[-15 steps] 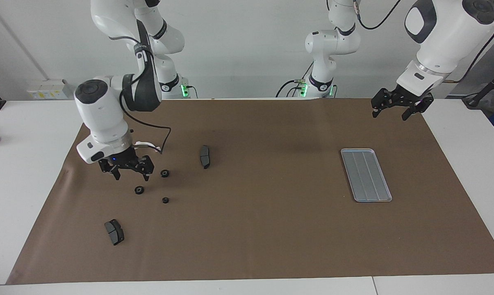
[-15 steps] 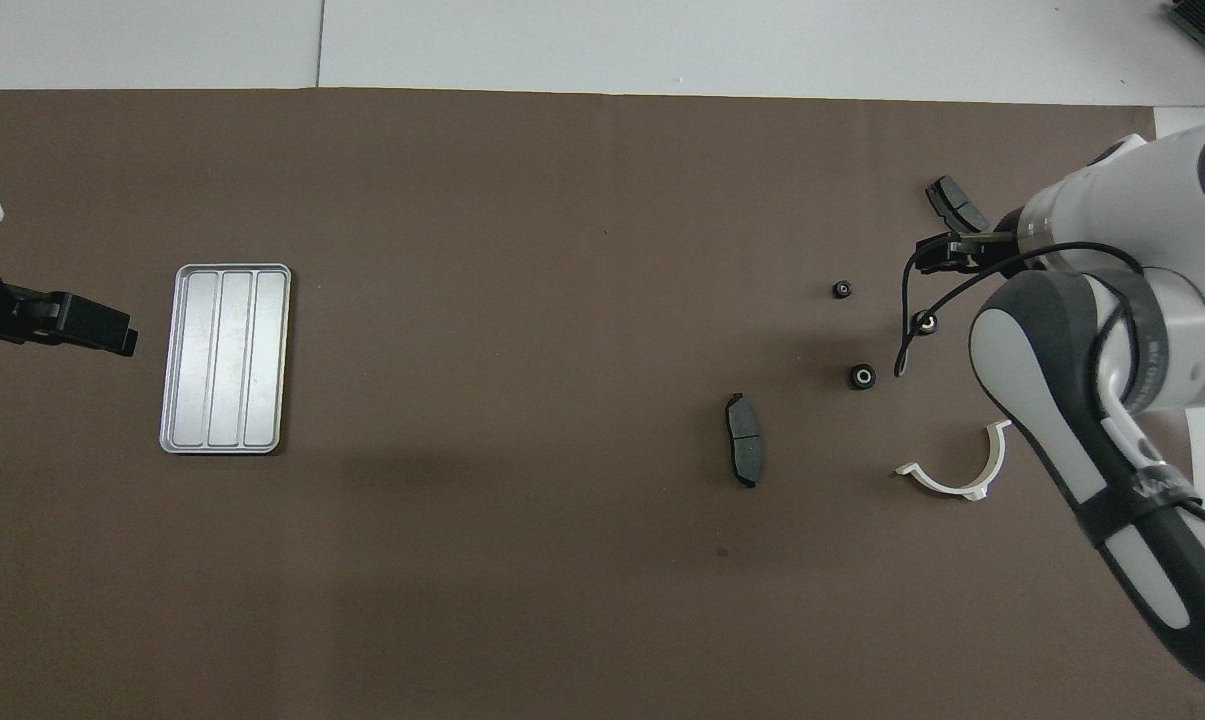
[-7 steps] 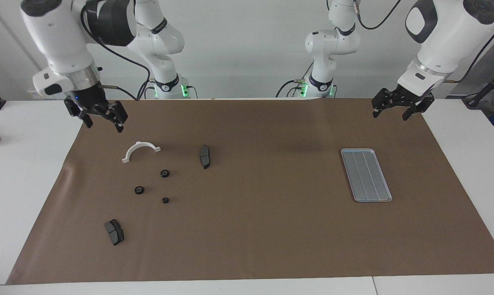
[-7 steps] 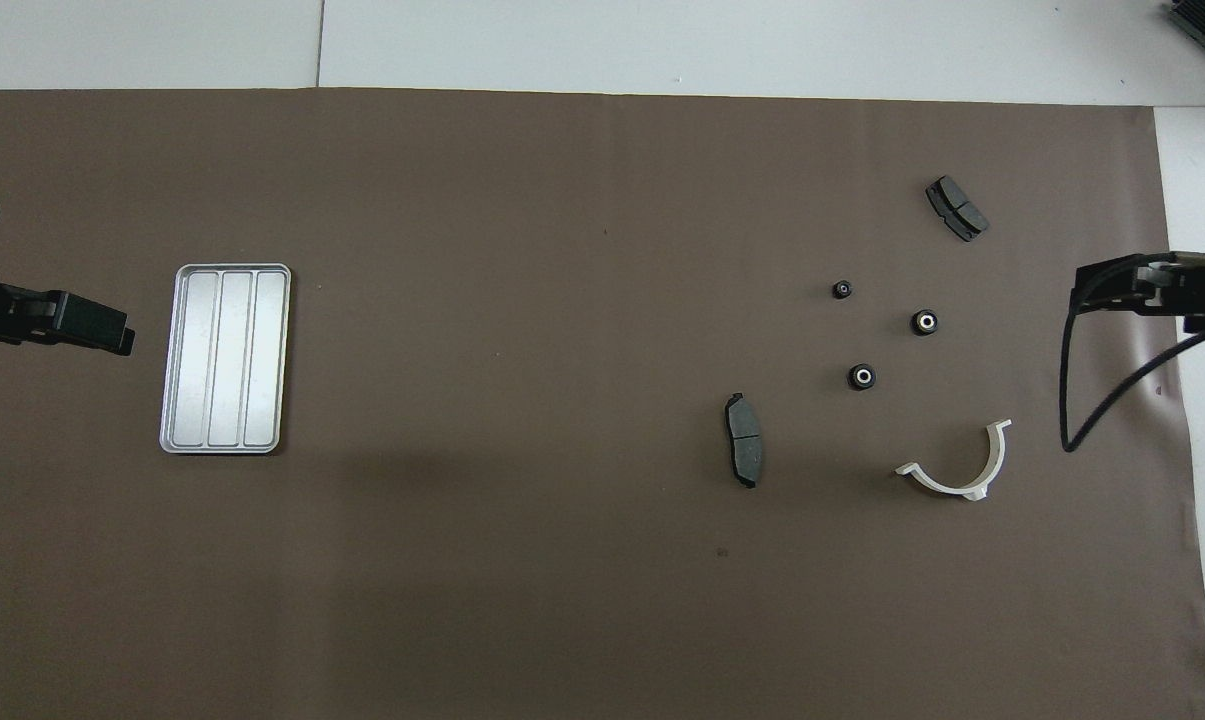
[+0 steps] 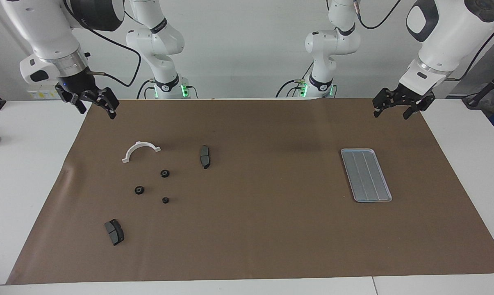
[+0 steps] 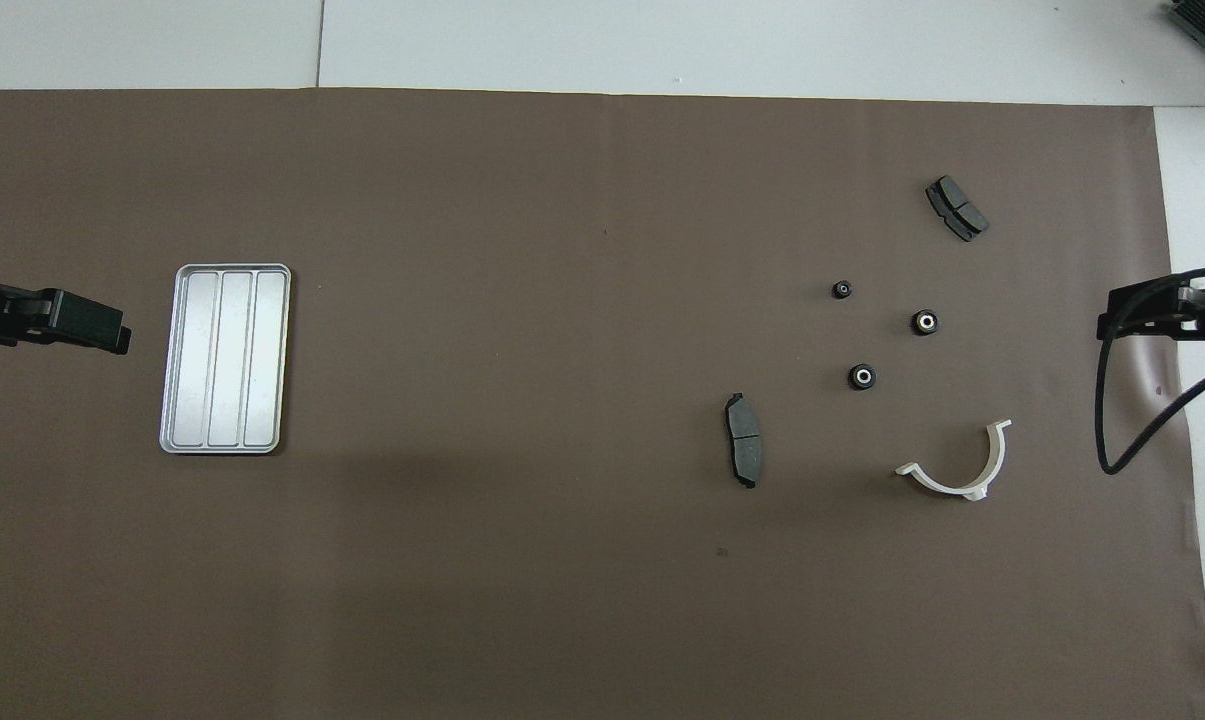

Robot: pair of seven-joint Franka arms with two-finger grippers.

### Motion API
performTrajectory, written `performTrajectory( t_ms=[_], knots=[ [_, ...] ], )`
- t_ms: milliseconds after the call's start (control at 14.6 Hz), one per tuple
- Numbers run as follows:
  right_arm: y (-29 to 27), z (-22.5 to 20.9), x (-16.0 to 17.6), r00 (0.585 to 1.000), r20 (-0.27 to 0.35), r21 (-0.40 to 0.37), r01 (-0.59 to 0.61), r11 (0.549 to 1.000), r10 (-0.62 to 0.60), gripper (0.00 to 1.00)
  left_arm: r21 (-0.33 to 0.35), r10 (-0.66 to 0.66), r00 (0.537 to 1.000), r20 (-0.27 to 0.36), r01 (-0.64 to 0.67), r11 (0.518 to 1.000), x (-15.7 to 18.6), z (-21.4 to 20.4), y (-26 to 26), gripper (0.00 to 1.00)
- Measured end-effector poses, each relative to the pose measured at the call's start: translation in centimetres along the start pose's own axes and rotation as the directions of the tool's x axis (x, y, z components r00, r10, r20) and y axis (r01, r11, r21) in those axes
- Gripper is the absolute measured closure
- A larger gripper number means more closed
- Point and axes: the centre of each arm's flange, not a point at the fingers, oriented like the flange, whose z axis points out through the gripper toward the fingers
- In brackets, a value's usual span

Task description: Place bearing gear from tray to pile

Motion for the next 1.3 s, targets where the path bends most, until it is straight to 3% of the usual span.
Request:
performTrajectory(
  t_ms=[820,1298],
  knots=[
    [-0.4,0.0,-0.1,0.998,0.002,0.003,0.06,0.998,-0.06,0.0,0.004,-0.003,1.0,-0.003,0.003,1.0,-0.1,-0.2,-0.1,0.0],
    [-1.5,-0.7,-0.8,0.996,0.033,-0.006,0.084,0.996,-0.084,0.0,0.007,-0.004,1.0,-0.006,0.005,1.0,-0.2,-0.3,-0.2,0.0]
  ],
)
